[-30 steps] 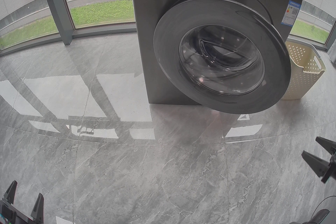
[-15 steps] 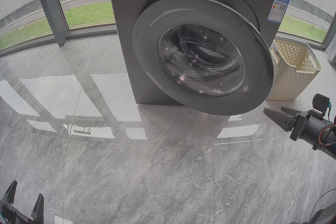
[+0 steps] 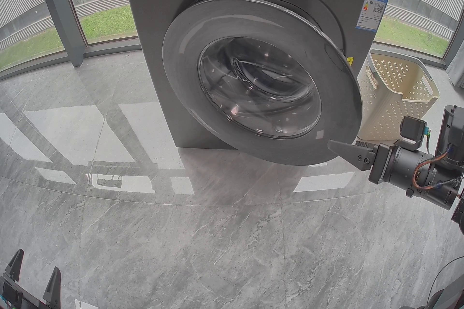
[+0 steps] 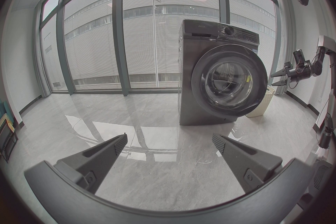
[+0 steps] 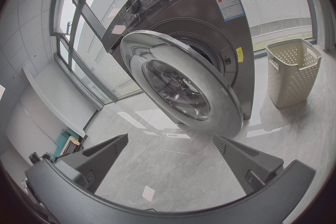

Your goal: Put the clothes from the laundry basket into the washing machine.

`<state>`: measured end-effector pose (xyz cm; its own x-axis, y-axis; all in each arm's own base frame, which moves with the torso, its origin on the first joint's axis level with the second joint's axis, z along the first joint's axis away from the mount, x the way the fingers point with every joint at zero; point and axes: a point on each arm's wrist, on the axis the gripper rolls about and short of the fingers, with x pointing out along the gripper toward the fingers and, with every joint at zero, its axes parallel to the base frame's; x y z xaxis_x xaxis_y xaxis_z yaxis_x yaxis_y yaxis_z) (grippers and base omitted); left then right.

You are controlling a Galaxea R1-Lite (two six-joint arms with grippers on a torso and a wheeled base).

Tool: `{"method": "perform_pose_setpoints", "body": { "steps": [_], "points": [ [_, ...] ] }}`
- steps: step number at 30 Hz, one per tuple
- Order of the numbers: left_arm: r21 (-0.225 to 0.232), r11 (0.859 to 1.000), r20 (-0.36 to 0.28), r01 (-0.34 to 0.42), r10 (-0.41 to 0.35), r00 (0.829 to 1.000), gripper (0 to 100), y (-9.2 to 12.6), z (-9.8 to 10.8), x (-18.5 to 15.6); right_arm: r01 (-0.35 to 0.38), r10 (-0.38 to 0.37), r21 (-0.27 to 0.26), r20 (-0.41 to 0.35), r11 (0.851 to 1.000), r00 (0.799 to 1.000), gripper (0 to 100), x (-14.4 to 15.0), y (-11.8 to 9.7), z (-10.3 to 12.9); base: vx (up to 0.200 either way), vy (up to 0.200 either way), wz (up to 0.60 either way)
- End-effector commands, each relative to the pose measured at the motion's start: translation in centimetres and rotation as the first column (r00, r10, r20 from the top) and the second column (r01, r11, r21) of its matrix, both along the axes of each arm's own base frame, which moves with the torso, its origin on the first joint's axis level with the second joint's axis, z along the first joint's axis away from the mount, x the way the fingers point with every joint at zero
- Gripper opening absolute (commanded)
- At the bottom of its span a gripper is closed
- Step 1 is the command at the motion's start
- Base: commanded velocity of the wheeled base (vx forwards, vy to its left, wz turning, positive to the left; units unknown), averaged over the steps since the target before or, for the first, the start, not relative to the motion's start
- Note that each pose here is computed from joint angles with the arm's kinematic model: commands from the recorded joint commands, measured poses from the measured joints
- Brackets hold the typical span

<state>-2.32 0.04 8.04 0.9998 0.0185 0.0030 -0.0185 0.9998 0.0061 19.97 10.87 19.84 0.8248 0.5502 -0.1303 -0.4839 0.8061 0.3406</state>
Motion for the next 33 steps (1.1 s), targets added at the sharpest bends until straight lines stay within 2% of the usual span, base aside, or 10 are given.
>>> {"method": "perform_pose_setpoints", "body": {
  "steps": [1,4,7,15,17,20,22,26,29,33],
  "points": [
    [-0.003,1.000,-0.006,0.000,0.000,1.000,100,0.0,-0.5,0.0,-0.012,0.012,0.006,0.012,1.000,1.000,100,0.2,0.5,0.4,0.200,0.000,0.00],
    [0.006,1.000,-0.008,-0.001,0.001,1.000,100,0.0,-0.5,0.0,-0.013,0.012,0.012,0.026,1.000,1.000,100,0.4,0.6,0.8,0.200,0.000,0.00],
    [0.002,1.000,-0.008,-0.003,0.003,1.000,100,0.0,-0.5,0.0,-0.011,0.011,0.014,0.030,1.000,0.999,100,0.5,0.6,1.0,0.000,0.000,0.00],
    [-0.002,1.000,-0.008,-0.001,0.001,1.000,100,0.0,-0.5,0.0,0.011,-0.012,0.015,0.040,1.000,0.999,100,1.4,0.6,1.3,0.000,-0.200,0.00],
    [-0.002,1.000,-0.008,0.000,0.000,1.000,100,0.0,-0.5,0.0,0.046,-0.048,0.025,0.063,0.999,0.997,100,2.1,0.1,1.7,0.000,-0.100,0.00],
    [0.003,1.000,-0.006,0.000,0.000,1.000,100,0.0,-0.5,0.0,0.136,-0.140,0.046,0.108,0.990,0.984,100,3.1,-1.0,2.5,0.000,0.000,0.00],
    [0.005,1.000,-0.008,0.000,0.000,1.000,100,0.0,-0.5,0.0,0.154,-0.158,0.047,0.109,0.987,0.981,100,3.3,-1.2,2.3,0.000,0.000,0.00],
    [0.005,1.000,-0.006,-0.001,0.001,1.000,100,0.0,-0.5,0.0,0.141,-0.143,0.021,0.076,0.990,0.987,100,2.7,-1.1,1.0,0.000,0.000,0.00],
    [0.005,1.000,-0.006,-0.001,0.001,1.000,100,0.0,-0.5,0.0,0.045,-0.044,-0.013,0.037,0.999,0.998,100,0.5,0.4,-0.5,0.000,0.000,0.00],
    [0.005,1.000,-0.008,0.000,0.000,1.000,100,0.0,-0.5,0.0,-0.017,0.018,-0.028,0.013,0.999,1.000,100,-0.9,1.3,-1.3,0.000,0.000,0.00]
  ]
}}
